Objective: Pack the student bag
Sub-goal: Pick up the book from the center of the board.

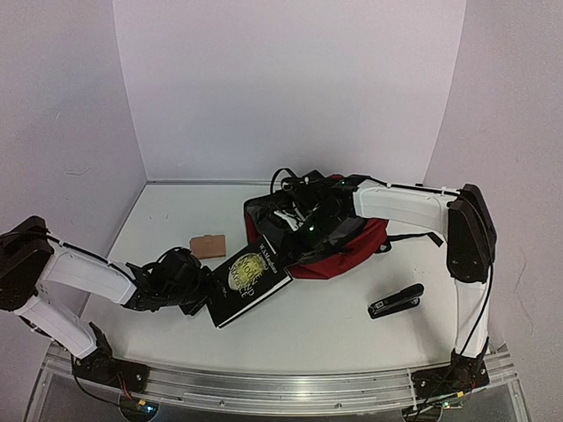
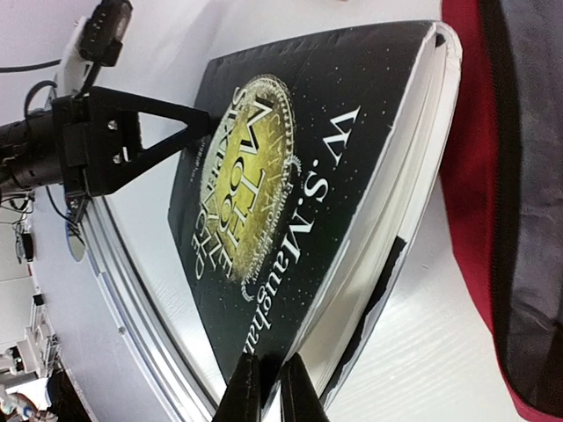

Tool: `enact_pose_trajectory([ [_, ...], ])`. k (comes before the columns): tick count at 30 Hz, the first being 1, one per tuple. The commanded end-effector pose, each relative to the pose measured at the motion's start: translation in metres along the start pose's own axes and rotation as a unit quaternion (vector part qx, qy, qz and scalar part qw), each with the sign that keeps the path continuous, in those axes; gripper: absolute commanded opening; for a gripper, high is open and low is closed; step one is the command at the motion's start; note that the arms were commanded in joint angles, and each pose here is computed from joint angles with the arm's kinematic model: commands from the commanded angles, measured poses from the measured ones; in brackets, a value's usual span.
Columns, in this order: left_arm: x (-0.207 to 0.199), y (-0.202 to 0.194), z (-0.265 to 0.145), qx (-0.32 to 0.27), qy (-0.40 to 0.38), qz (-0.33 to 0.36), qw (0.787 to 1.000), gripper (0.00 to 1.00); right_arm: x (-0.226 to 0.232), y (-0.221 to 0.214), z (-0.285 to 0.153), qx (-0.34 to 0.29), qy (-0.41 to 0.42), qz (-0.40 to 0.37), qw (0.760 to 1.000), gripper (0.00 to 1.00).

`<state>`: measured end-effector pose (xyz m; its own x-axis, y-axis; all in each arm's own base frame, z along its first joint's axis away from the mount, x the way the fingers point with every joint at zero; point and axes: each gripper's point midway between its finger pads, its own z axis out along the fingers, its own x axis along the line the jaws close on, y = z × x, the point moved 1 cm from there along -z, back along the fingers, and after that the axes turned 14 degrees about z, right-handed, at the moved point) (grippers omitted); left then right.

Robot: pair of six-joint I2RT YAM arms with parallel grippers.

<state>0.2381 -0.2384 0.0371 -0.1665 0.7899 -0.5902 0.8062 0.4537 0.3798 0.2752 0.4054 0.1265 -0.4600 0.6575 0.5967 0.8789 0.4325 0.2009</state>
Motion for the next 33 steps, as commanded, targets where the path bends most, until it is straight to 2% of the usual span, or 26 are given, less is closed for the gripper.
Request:
enact_pose_trajectory([
  [1,-0.054,-0.006,0.014,0.038,-0.059,0.06,0.996,0.7,0.042,0.023,-0.013,-0.061,0.027,-0.098,0.993,0.0],
  [5,-0.092,0.006,0.029,0.029,-0.076,0.097,0.992,0.71,0.002,0.047,-0.021,-0.086,-0.018,-0.076,0.993,0.0],
  [10,-0.1,0.003,0.051,0.039,-0.081,0.092,0.992,0.73,-0.044,0.078,-0.034,-0.117,-0.052,-0.043,0.991,0.04],
  [12,-0.098,0.001,0.057,0.042,-0.089,0.077,0.992,0.74,-0.059,0.086,-0.034,-0.121,-0.059,-0.031,0.99,0.16],
  [16,-0.082,-0.002,0.062,0.051,-0.095,0.044,0.993,0.77,-0.074,0.089,-0.033,-0.118,-0.057,-0.014,0.991,0.57],
  [19,-0.075,-0.005,0.064,0.058,-0.099,0.034,0.993,0.77,-0.085,0.089,-0.029,-0.112,-0.06,-0.008,0.992,0.7],
  [25,-0.071,-0.008,0.066,0.066,-0.103,0.027,0.992,0.82,-0.105,0.088,-0.019,-0.098,-0.074,0.01,0.992,0.75],
  [28,-0.066,-0.008,0.06,0.055,-0.12,0.009,0.991,0.86,-0.111,0.084,-0.017,-0.092,-0.086,-0.003,0.992,0.73],
  [33,-0.055,0.0,0.04,0.011,-0.158,-0.011,0.987,0.86,-0.128,0.077,-0.009,-0.082,-0.117,-0.001,0.99,0.67],
])
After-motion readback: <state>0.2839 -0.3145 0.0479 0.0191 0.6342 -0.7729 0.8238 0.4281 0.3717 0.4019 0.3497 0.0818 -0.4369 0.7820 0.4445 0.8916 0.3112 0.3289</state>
